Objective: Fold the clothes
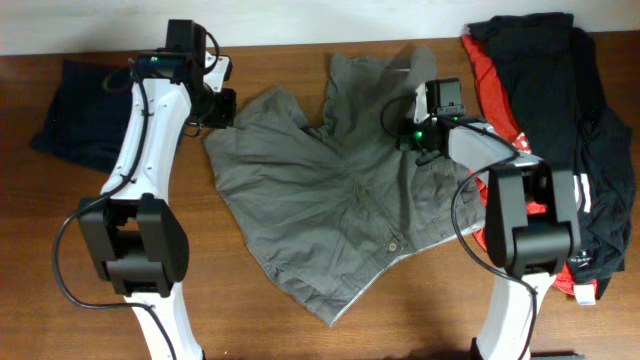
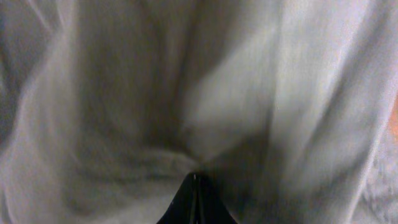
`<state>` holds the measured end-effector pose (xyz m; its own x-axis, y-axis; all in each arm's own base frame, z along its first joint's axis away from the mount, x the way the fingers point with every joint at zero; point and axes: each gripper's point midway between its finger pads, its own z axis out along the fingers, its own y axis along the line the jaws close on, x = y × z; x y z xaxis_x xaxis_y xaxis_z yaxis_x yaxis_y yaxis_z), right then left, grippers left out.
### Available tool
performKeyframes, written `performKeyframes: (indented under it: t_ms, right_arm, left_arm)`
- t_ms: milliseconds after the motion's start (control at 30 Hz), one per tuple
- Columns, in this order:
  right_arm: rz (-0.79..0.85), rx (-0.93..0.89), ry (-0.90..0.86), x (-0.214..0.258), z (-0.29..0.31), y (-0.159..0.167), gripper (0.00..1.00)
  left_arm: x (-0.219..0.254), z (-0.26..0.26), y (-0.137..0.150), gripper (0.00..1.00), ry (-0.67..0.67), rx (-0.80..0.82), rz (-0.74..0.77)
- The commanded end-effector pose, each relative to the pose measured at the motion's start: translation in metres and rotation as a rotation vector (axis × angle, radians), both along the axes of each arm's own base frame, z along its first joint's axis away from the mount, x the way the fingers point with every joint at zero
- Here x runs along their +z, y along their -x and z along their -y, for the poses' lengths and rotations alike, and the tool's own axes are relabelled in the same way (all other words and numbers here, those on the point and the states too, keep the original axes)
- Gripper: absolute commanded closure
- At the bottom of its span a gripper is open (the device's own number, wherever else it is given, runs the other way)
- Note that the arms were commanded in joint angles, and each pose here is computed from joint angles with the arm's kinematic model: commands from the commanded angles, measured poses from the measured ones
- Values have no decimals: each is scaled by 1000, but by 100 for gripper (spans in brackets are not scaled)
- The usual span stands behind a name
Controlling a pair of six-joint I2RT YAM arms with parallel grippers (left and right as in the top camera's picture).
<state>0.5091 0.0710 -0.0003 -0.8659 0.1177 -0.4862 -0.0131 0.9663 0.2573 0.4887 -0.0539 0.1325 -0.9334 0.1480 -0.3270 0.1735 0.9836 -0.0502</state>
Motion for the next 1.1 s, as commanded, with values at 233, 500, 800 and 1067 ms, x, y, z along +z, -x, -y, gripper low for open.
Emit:
performKeyframes:
  t_ms: [233,500,800,1067]
  right_arm:
    - [5,36,6,-109,-27,-5,96]
    - [193,356,95,-39,-105,-55,96]
    - [26,400,24,63,-117,-55,88]
    - [-255,257,-102,140,-60,-1,68]
  left_arm:
    - [-14,10,-9,79,3,-31,1]
    - [-46,10,-11,79,-1,-31,-55]
    - [-51,10,-12,80,-2,-30,-62]
    - [-50,10,-10,80,-2,-30,-68]
